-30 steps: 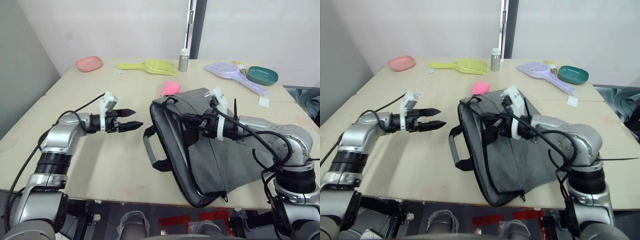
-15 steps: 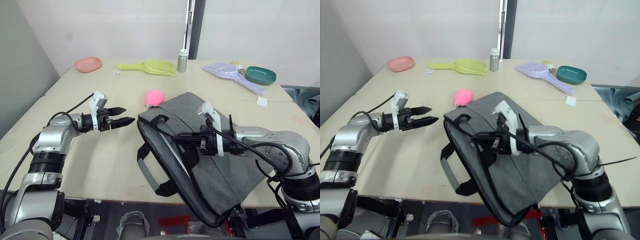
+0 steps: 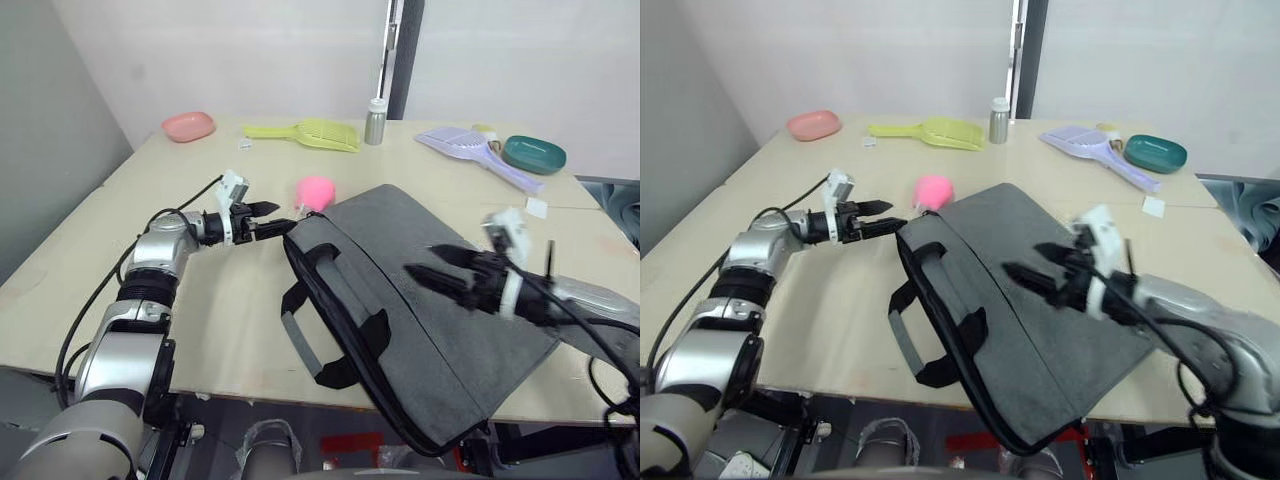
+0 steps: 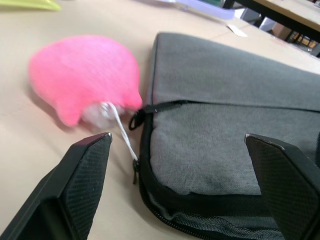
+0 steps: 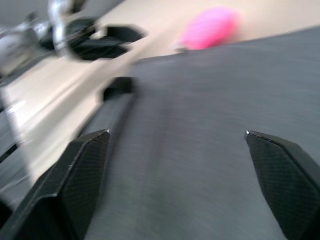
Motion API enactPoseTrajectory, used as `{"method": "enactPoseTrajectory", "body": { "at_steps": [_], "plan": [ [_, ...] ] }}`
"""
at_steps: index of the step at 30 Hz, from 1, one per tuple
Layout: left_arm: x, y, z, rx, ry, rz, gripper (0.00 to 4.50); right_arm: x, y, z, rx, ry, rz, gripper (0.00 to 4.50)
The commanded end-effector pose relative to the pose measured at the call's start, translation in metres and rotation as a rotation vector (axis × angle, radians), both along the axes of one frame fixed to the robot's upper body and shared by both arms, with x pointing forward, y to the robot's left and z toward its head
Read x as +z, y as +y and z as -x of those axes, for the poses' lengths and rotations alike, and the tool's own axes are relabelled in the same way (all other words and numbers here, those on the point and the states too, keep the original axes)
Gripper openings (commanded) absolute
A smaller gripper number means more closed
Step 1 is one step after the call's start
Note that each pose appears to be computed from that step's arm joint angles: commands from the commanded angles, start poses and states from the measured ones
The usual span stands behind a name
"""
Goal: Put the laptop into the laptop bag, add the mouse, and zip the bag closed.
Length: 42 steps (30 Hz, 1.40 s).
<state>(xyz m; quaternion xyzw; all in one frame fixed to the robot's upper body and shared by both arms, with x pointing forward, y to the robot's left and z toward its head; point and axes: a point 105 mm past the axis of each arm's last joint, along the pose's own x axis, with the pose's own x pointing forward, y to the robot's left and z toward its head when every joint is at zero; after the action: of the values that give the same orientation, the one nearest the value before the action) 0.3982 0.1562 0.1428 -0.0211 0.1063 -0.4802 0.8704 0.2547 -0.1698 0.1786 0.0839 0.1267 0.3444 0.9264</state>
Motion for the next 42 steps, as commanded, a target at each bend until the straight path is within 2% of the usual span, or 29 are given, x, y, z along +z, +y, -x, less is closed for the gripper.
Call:
{"method": "enactPoseTrajectory", "body": {
  "at_steps": [1,7,8,10,13,14,15,19,28,37,42],
  "plan": [
    [-0.004,-0.011,-0.009,0.009,-0.02,-0.026,4.5,0.011,-0.03,0.012,-0.112,-0.056,-0.011,4.43],
    [-0.021,-0.019,-0.012,0.006,0.034,-0.039,4.5,0.003,-0.084,0.031,-0.376,-0.047,0.014,4.43],
    [-0.024,-0.019,-0.011,-0.001,0.043,-0.044,3.95,0.0,-0.09,0.038,-0.403,-0.027,0.009,4.5],
    [-0.027,-0.019,-0.01,-0.01,0.056,-0.044,3.39,-0.008,-0.101,0.052,-0.455,0.018,-0.01,4.5],
    [-0.029,-0.019,-0.009,-0.013,0.058,-0.043,2.15,-0.023,-0.111,0.066,-0.507,0.078,-0.003,4.5],
    [-0.029,-0.019,-0.009,-0.014,0.059,-0.041,1.89,-0.029,-0.113,0.071,-0.519,0.103,-0.003,4.5],
    [-0.029,-0.019,-0.009,-0.015,0.059,-0.039,1.62,-0.035,-0.115,0.074,-0.538,0.124,-0.018,4.5],
    [-0.029,-0.017,-0.008,-0.015,0.056,-0.039,0.05,-0.052,-0.115,0.084,-0.573,0.187,-0.084,4.5],
    [-0.029,-0.011,-0.008,-0.004,0.03,-0.067,0.02,-0.068,-0.126,0.083,-0.663,0.267,-0.216,4.5],
    [-0.031,-0.007,-0.006,-0.002,0.026,-0.075,0.02,-0.082,-0.104,0.078,-0.589,0.331,-0.261,4.5],
    [-0.031,-0.004,-0.005,0.002,0.022,-0.082,0.0,-0.078,-0.099,0.074,-0.572,0.317,-0.293,2.98]
  ]
}}
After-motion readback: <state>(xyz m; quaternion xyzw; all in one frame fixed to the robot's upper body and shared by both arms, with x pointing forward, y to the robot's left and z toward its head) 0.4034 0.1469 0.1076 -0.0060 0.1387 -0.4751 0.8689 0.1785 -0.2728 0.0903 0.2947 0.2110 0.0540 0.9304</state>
